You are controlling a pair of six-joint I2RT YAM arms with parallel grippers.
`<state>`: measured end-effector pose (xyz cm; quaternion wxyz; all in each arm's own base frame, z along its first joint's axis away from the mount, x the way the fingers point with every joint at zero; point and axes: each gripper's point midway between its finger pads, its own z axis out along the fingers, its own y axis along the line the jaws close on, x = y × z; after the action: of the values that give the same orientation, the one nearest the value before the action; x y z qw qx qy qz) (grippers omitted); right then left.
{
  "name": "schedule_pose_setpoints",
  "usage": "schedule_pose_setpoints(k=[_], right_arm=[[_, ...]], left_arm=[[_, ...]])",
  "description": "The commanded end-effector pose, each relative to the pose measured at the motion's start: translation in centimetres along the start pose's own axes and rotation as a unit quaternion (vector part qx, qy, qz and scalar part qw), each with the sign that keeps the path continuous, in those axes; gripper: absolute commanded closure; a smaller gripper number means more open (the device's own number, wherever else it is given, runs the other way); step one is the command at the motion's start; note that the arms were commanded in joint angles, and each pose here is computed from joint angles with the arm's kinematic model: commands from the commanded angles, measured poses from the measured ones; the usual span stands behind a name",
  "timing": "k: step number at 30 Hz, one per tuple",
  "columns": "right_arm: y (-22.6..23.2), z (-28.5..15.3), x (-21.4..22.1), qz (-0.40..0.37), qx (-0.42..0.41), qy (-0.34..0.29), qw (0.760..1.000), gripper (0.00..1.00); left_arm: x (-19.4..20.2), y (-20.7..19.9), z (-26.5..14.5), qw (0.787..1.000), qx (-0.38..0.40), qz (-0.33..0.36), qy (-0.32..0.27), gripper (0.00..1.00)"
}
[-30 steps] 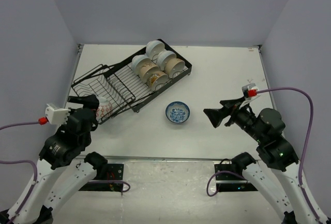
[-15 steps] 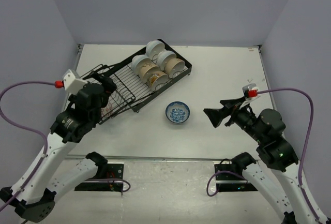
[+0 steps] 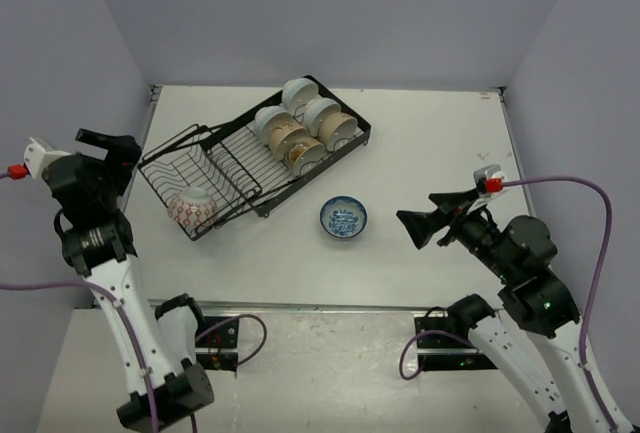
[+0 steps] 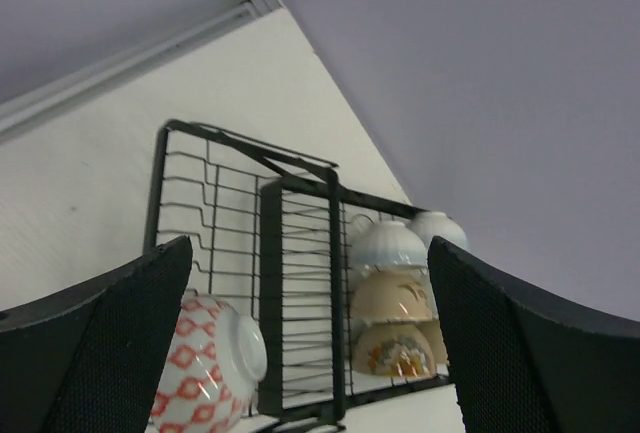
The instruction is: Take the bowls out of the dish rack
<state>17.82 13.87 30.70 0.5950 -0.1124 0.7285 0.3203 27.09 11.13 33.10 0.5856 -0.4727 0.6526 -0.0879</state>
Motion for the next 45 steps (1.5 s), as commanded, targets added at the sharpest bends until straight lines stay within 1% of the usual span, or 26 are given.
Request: schedule_pose_setpoints(k=[1, 2, 3, 4, 6, 7, 9, 13, 16, 18, 24, 28, 31, 36, 40, 45], right_arm=[[0.0, 0.0, -0.5, -0.011, 0.000, -0.008, 1.000, 0.01], [0.1, -0.1, -0.5, -0.012, -0.001, -0.007, 1.000, 0.01], [0.1, -0.1, -0.5, -0.013, -0.002, -0.006, 1.000, 0.01], [0.1, -0.3, -0.4, -0.013, -0.001, -0.005, 1.000, 0.01], [0.2, -0.6, -0.5, -0.015, -0.004, -0.010, 1.000, 0.01], [0.3, -0.7, -0.7, -0.015, -0.006, -0.015, 1.000, 0.01], [0.4, -0.9, -0.7, -0.016, -0.007, -0.019, 1.000, 0.01], [0.6, -0.7, -0.6, -0.014, -0.013, -0.015, 1.000, 0.01], [0.5, -0.5, -0.5, -0.014, -0.014, -0.015, 1.000, 0.01], [0.4, -0.3, -0.3, -0.014, -0.012, -0.014, 1.000, 0.01], [0.4, 0.5, 0.2, -0.011, -0.016, 0.003, 1.000, 0.01], [-0.1, 0.9, 0.4, -0.013, -0.008, 0.006, 1.000, 0.01], [-0.3, 1.2, 0.3, -0.018, -0.004, 0.006, 1.000, 0.01], [-1.2, 1.9, 0.7, -0.024, 0.016, 0.011, 1.000, 0.01], [-2.3, 1.9, 0.7, -0.028, 0.044, 0.009, 0.999, 0.01], [-2.4, 1.6, 1.6, -0.019, 0.047, 0.023, 0.998, 0.01]], left_arm=[[2.6, -2.8, -5.5, 0.992, 0.120, -0.023, 0.028, 0.00], [3.1, -2.6, -6.0, 0.992, 0.122, -0.029, 0.032, 0.00], [4.6, -1.7, -6.1, 0.991, 0.113, -0.038, 0.056, 0.00], [5.1, -1.6, -6.9, 0.990, 0.120, -0.046, 0.059, 0.00], [7.0, -0.1, -6.8, 0.989, 0.109, -0.062, 0.077, 0.00], [6.9, 0.1, -7.5, 0.989, 0.112, -0.066, 0.065, 0.00], [6.9, 1.4, -7.8, 0.993, 0.090, -0.063, 0.047, 0.00], [8.9, 3.8, -6.5, 0.994, 0.058, -0.063, 0.064, 0.00], [11.2, 6.3, -5.0, 0.994, 0.019, -0.063, 0.092, 0.00], [11.5, 7.5, -4.7, 0.994, -0.006, -0.063, 0.090, 0.00], [11.1, 8.2, -5.2, 0.995, -0.019, -0.069, 0.067, 0.00], [12.0, 8.9, -4.8, 0.994, -0.026, -0.073, 0.081, 0.00], [12.3, 8.9, -4.4, 0.994, -0.017, -0.073, 0.082, 0.00], [13.6, 8.9, -3.7, 0.993, 0.002, -0.063, 0.104, 0.00], [15.7, 8.5, -2.9, 0.987, 0.037, -0.066, 0.144, 0.00], [16.6, 8.4, -2.5, 0.984, 0.054, -0.055, 0.161, 0.00]])
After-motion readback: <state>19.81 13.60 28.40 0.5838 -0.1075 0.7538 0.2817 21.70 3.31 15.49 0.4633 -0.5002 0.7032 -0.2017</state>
